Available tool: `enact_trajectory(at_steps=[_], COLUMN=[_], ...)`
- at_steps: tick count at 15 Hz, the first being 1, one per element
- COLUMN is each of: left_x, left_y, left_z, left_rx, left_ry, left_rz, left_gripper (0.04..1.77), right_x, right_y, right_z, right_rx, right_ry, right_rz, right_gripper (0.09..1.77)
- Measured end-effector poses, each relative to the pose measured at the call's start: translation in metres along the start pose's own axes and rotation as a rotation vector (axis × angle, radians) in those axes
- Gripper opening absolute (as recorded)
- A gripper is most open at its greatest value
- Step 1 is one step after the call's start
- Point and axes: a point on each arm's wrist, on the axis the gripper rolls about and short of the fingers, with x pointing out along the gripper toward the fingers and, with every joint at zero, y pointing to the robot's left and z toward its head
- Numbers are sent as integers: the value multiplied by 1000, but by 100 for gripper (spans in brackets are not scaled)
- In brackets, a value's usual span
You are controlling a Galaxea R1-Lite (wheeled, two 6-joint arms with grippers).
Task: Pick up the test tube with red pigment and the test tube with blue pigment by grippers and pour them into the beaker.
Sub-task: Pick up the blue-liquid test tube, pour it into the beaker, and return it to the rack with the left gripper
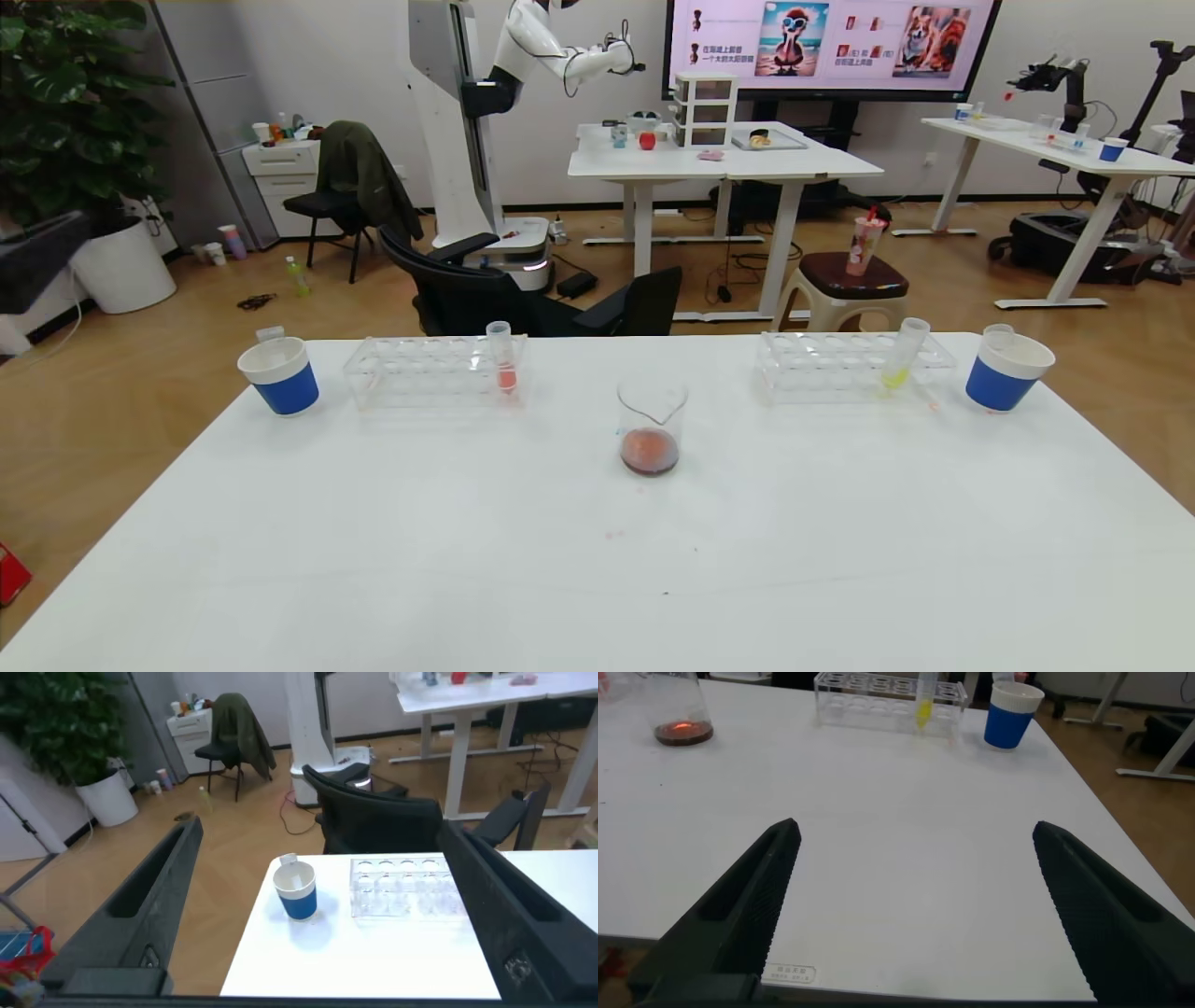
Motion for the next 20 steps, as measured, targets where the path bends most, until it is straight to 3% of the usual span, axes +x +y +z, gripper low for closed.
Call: enact_trajectory(at_steps=[2, 5, 7, 10, 12, 16, 19, 20], left_x=[-43, -103, -138, -178, -191, -178, -172, -172], left_y=[6, 10, 12, 12, 8, -6, -17, -17], left_z=[0, -15, -32, -68, -97, -157, -199, -202], left_rx=[-13, -31, -40, -40, -31, -29, -62, -72], left_ry=[-54, -127, -156, -143, -145, -103, 85, 93], left_rz=[11, -2, -33, -67, -104, -129, -209, -213], left_gripper=[175, 175, 175, 175, 175, 175, 175, 175], right_x=[0, 0, 0, 0, 0, 0, 0, 0], right_y=[0, 0, 0, 0, 0, 0, 0, 0], right_z=[0, 0, 0, 0, 0, 0, 0, 0], right_rx=[0, 0, 0, 0, 0, 0, 1, 1], right_ry=[0, 0, 0, 0, 0, 0, 0, 0], right_rz=[0, 0, 0, 0, 0, 0, 0, 0], right_gripper=[174, 174, 174, 174, 174, 174, 174, 174])
